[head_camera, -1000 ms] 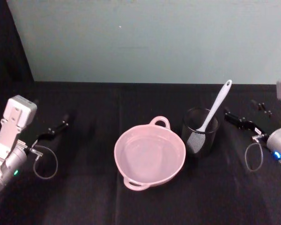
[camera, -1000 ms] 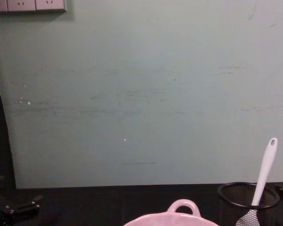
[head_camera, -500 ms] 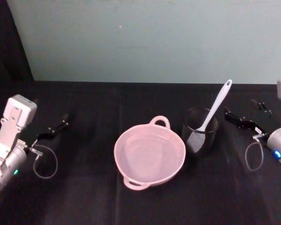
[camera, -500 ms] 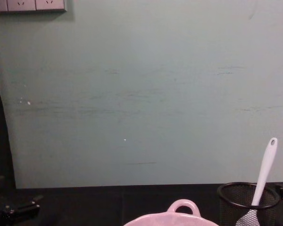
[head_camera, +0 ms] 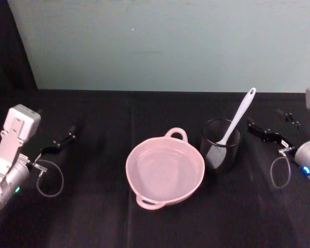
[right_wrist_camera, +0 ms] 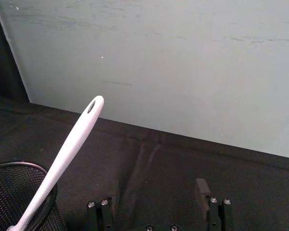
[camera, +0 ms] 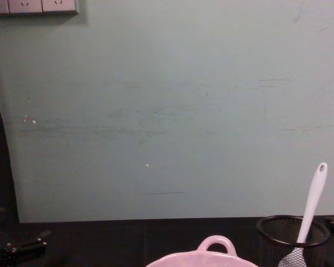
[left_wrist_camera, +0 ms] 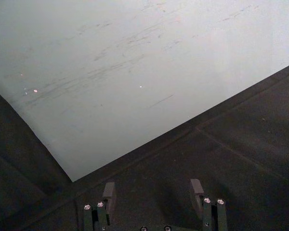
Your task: Use the one hand to pick up the spoon and stir the clear water in the bowl.
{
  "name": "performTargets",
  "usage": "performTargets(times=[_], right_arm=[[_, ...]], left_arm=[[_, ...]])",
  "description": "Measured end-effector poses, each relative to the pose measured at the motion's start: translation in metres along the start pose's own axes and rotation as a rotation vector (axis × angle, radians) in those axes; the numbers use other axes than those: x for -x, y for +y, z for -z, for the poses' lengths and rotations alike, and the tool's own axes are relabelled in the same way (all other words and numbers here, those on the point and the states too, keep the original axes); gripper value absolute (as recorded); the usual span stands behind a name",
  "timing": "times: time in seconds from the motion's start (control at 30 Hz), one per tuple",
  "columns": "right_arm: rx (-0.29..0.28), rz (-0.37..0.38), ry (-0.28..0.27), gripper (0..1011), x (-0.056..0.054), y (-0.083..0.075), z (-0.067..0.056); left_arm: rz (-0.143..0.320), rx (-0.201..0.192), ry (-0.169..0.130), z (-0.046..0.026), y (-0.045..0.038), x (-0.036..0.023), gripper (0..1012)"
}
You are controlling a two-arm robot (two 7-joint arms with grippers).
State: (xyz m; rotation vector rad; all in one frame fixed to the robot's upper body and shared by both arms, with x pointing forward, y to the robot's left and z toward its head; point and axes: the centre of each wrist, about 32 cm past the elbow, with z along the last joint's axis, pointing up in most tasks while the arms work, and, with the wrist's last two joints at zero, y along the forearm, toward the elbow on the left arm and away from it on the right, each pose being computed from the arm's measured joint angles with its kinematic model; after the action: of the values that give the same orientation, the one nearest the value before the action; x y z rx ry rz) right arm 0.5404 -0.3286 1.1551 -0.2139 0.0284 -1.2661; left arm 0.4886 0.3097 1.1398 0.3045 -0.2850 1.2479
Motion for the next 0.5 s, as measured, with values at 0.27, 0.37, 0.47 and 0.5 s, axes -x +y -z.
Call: performTargets(times=[0.27, 0.37, 0.47, 0.5], right_arm=[[0.0, 0.0, 0.0, 1002, -0.0001, -0.0001, -0.0001], [0.0, 0.0, 0.0, 1002, -0.0001, -0.0001, -0.0002], [0.0, 0.0, 0.0, 1002, -0.0002, -0.0001, -0.0002], [0.0, 0.0, 0.0, 1002, -0.0002, -0.0001, -0.0002]], left_arm=[[0.0, 0.0, 0.0, 0.0, 0.0, 0.0, 1005], [0.0, 0.0, 0.0, 0.0, 0.0, 0.0, 1005], [0.0, 0.0, 0.0, 0.0, 0.0, 0.0, 1005], [0.0, 0.0, 0.0, 0.0, 0.0, 0.0, 1005]])
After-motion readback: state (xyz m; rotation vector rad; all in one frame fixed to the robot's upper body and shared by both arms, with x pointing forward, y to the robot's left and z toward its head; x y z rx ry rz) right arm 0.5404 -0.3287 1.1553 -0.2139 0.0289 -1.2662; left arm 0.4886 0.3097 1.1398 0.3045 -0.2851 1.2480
